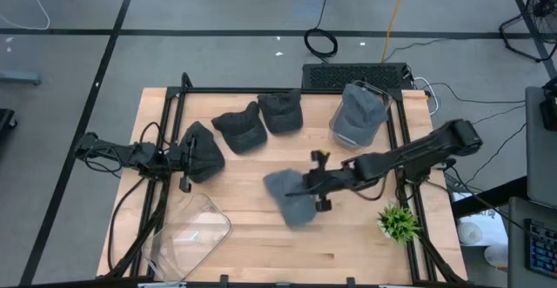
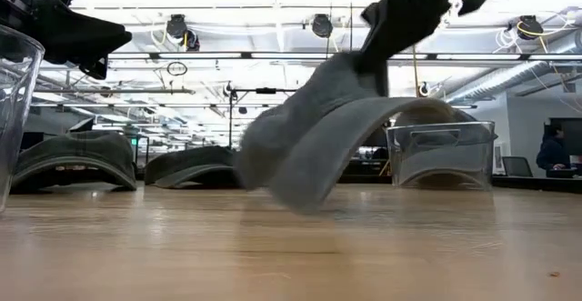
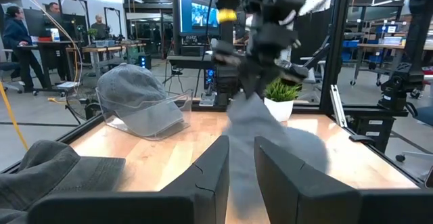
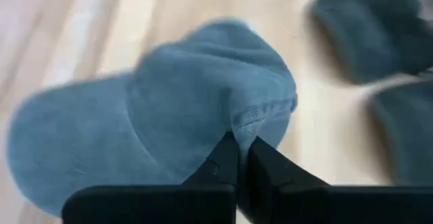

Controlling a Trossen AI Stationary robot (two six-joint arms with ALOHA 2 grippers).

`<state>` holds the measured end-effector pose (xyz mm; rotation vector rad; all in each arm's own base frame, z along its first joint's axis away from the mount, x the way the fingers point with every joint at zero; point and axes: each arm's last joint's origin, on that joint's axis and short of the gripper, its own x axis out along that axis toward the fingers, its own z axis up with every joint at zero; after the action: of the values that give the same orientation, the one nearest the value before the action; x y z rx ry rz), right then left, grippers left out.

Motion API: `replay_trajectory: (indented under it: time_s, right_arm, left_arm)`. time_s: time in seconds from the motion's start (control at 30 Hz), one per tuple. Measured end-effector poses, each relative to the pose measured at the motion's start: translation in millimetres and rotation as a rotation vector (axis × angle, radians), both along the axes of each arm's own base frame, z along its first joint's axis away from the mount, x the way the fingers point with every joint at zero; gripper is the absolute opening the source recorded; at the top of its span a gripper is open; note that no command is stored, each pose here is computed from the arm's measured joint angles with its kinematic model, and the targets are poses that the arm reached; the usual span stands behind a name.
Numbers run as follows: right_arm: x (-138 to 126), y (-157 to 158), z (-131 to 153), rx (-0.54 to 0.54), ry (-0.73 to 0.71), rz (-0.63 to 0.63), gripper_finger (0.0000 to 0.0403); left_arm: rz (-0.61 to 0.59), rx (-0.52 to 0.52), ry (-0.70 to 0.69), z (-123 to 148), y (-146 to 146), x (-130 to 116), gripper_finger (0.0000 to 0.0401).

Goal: Pick & Place hat
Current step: Put the gray cap into the top transparent bin

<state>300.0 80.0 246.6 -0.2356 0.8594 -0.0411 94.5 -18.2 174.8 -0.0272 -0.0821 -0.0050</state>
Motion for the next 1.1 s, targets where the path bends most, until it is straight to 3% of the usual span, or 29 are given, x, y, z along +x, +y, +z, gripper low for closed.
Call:
replay_trajectory:
  time_s: [0.4, 0.83, 1.1]
  right_arm:
    - [-72, -38, 59, -0.204, -0.164, -0.33, 0.0]
    - [-143, -81, 65, -0.515, -0.427, -0.655, 0.0]
    - [-165, -97, 49, -0.58, -0.516, -0.748, 0.0]
  left_arm:
    - [0.0, 0.0, 0.0, 0, 0, 0, 0.0076]
    - [0.0, 0.0, 0.0, 0, 0, 0, 0.0076]
    - [0.0, 0.0, 0.0, 0, 0, 0, 0.0076]
